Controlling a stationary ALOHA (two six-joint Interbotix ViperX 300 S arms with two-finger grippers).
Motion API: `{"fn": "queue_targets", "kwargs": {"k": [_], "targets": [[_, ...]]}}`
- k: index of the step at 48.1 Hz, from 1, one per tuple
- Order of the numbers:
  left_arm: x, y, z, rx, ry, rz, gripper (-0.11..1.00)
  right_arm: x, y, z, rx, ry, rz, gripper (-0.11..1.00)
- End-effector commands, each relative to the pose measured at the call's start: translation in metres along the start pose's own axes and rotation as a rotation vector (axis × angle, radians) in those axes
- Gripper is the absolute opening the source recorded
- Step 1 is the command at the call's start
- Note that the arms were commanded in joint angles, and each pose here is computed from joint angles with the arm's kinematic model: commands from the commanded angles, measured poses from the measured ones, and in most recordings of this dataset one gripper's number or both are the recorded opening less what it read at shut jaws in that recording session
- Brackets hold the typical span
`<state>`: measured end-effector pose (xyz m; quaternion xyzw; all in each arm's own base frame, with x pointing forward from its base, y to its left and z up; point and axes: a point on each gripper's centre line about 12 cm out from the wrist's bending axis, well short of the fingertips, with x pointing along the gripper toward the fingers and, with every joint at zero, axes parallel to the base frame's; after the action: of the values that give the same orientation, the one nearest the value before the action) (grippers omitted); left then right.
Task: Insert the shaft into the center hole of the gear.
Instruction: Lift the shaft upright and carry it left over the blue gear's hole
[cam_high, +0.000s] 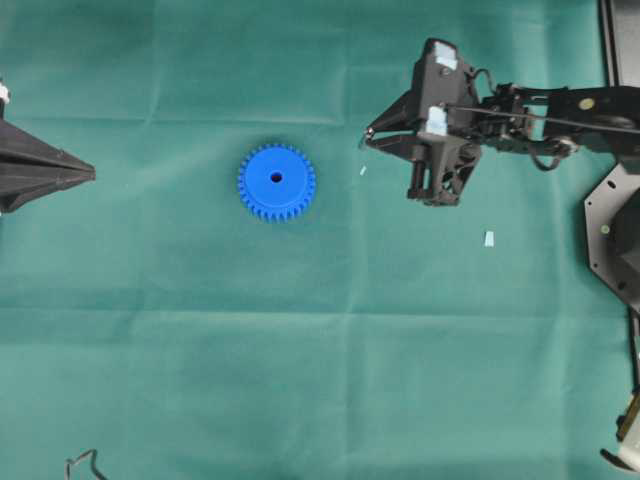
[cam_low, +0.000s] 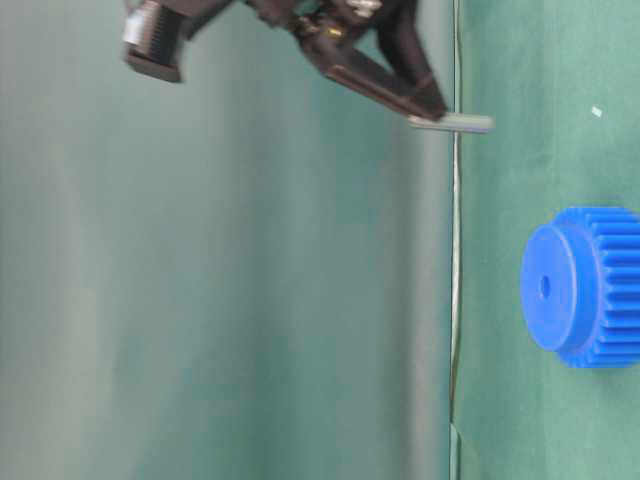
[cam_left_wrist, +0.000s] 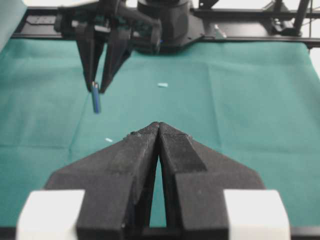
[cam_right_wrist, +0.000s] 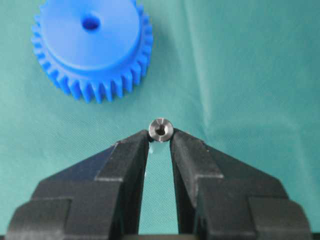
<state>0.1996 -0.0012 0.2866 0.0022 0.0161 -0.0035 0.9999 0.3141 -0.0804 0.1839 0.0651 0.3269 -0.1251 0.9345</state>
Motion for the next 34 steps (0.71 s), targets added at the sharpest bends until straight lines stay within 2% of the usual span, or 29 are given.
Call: {"fn": "queue_targets", "kwargs": {"k": [1,14,23,34], "targets": [[0.002,0.000,0.010,0.003,-0.029,-0.002,0.00,-0.015,0.002,0.018,-0.005,-0.053,0.006,0.21],[0.002,0.000,0.010,0.003,-0.026,-0.002,0.00,-0.016,0.004,0.019,-0.002,-0.053,0.010,0.21],[0.002,0.000,0.010,0.002,-0.025,-0.002,0.00,-0.006,0.014,0.034,-0.015,-0.093,0.033,0.21],[0.002,0.000,0.009,0.002,-0.023,-0.002,0.00,0.020,0.031,0.058,-0.038,-0.102,0.066,0.21]]}}
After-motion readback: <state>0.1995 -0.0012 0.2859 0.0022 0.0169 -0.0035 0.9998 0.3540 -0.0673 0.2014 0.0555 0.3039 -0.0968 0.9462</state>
